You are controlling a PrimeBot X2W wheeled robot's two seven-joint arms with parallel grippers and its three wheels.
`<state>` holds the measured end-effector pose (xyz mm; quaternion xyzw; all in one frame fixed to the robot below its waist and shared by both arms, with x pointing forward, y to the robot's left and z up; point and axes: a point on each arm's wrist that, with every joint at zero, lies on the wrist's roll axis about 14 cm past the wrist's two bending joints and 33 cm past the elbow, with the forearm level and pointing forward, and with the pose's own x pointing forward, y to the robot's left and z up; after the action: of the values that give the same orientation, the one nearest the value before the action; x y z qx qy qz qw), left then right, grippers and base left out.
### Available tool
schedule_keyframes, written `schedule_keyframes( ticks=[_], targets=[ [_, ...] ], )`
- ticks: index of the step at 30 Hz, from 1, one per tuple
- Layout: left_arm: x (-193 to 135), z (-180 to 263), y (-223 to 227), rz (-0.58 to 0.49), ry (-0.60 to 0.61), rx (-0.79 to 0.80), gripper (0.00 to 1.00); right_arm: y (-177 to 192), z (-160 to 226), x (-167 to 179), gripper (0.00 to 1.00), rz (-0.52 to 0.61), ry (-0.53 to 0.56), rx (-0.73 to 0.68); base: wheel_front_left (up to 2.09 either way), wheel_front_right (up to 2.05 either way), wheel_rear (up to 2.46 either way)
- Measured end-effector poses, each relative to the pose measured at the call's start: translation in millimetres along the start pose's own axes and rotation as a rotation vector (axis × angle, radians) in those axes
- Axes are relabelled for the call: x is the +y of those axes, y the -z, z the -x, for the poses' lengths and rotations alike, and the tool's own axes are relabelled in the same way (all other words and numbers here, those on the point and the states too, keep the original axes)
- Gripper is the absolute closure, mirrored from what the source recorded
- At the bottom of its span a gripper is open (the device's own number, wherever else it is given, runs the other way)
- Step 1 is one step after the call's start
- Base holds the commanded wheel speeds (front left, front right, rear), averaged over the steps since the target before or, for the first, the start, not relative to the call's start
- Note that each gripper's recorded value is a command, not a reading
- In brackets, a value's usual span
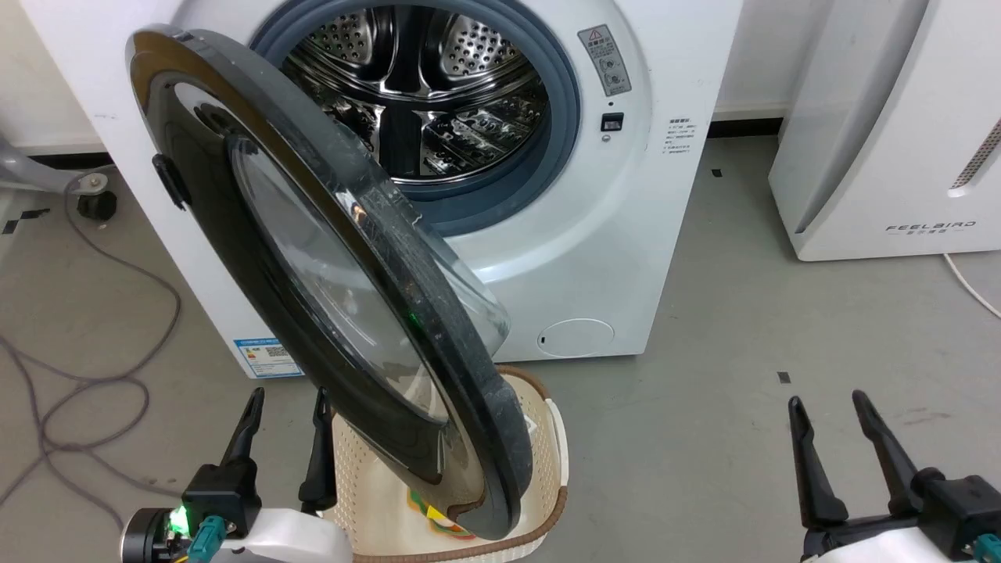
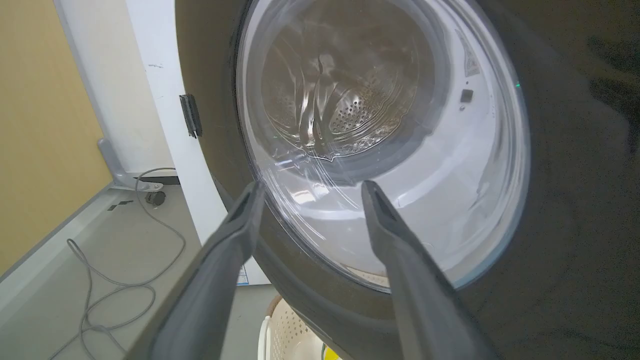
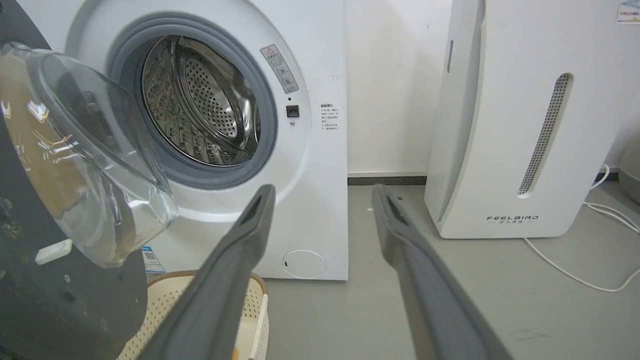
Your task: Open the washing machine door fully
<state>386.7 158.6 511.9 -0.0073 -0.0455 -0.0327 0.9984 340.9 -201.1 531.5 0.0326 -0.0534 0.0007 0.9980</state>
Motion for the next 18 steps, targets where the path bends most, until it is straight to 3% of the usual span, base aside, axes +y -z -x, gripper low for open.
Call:
schedule_keyframes(
  ticks=[8,10,11,18],
  targets=[
    [1.8,2.2,6.3,-0.001,-0.004,0.020,0.00,13.6,-1.4,3.9,0.00,0.008,-0.013,0.042,0.00,0.00,0.00],
    [2.4,2.8,7.7,-0.001,-0.006,0.025,0.71,15.5,-1.9,5.2,0.00,0.007,-0.017,0.048,0.00,0.00,0.00],
    [2.4,2.9,8.1,-0.001,-0.006,0.026,1.00,16.1,-2.2,5.7,0.00,0.006,-0.019,0.049,0.00,0.00,0.00],
    [0.4,3.0,7.6,-0.001,0.002,0.024,1.00,16.0,-2.6,8.1,0.00,0.004,-0.025,0.044,0.00,0.00,0.00]
  ],
)
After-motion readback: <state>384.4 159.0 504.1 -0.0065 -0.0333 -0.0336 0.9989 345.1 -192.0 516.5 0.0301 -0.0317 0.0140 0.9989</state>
